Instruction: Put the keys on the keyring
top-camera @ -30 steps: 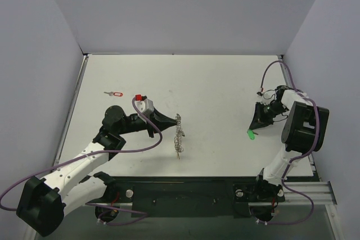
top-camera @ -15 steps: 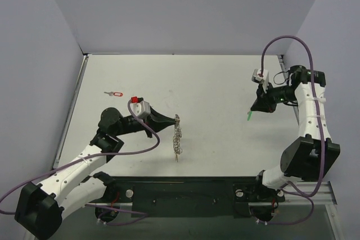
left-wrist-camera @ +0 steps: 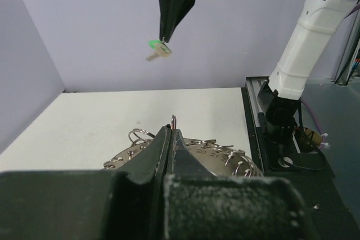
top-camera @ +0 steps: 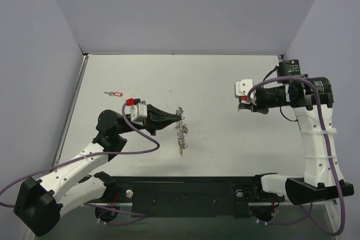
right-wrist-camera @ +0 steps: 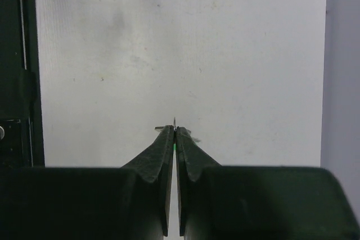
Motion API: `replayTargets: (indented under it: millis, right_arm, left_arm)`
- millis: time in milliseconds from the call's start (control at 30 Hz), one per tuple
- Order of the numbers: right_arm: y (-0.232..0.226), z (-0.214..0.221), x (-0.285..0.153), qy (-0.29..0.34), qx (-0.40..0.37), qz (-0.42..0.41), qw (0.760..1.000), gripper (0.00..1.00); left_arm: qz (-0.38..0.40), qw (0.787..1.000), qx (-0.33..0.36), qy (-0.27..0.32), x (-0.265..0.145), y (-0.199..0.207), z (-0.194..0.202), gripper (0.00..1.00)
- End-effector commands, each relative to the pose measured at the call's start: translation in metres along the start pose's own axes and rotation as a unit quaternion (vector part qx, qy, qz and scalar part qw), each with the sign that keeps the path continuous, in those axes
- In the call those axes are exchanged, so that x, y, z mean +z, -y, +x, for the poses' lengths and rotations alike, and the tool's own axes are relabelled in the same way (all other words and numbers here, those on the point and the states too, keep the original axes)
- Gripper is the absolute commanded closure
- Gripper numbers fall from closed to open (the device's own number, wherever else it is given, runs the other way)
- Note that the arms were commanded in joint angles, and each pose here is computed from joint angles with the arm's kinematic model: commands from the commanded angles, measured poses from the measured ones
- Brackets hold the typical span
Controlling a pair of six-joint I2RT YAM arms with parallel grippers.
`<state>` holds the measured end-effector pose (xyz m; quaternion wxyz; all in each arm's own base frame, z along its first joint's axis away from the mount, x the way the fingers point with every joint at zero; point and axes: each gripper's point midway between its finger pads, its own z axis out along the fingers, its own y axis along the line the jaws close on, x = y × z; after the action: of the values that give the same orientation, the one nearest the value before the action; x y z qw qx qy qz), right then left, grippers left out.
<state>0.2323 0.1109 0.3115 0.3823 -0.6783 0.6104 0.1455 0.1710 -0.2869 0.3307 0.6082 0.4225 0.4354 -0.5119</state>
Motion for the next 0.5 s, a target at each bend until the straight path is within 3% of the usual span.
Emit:
replayTargets:
  millis: [0, 100, 300, 467]
  right_arm:
    - [-0.077, -0.024, 0.001, 0.023, 0.024, -0.114, 0.993, 1.00]
    - [-0.093, -0.028, 0.019, 0.028, -0.024, -0.123, 0.992, 1.00]
    - [-0.078, -0.061, 0.059, 0.068, -0.077, -0.042, 0.994, 1.00]
    - [-0.061, -0.081, 0.075, 0.090, -0.043, 0.019, 0.995, 1.00]
  left_arm:
    - [0.009, 0.992, 0.109, 0.063, 0.011, -0.003, -0.043, 1.00]
    - [0.020, 0.990, 0.120, 0.068, 0.012, -0.001, -0.041, 1.00]
    - [0.026, 0.988, 0.138, 0.057, 0.004, 0.004, -0.022, 1.00]
    - [0.041, 0.988, 0.151, 0.019, 0.005, 0.014, 0.000, 1.00]
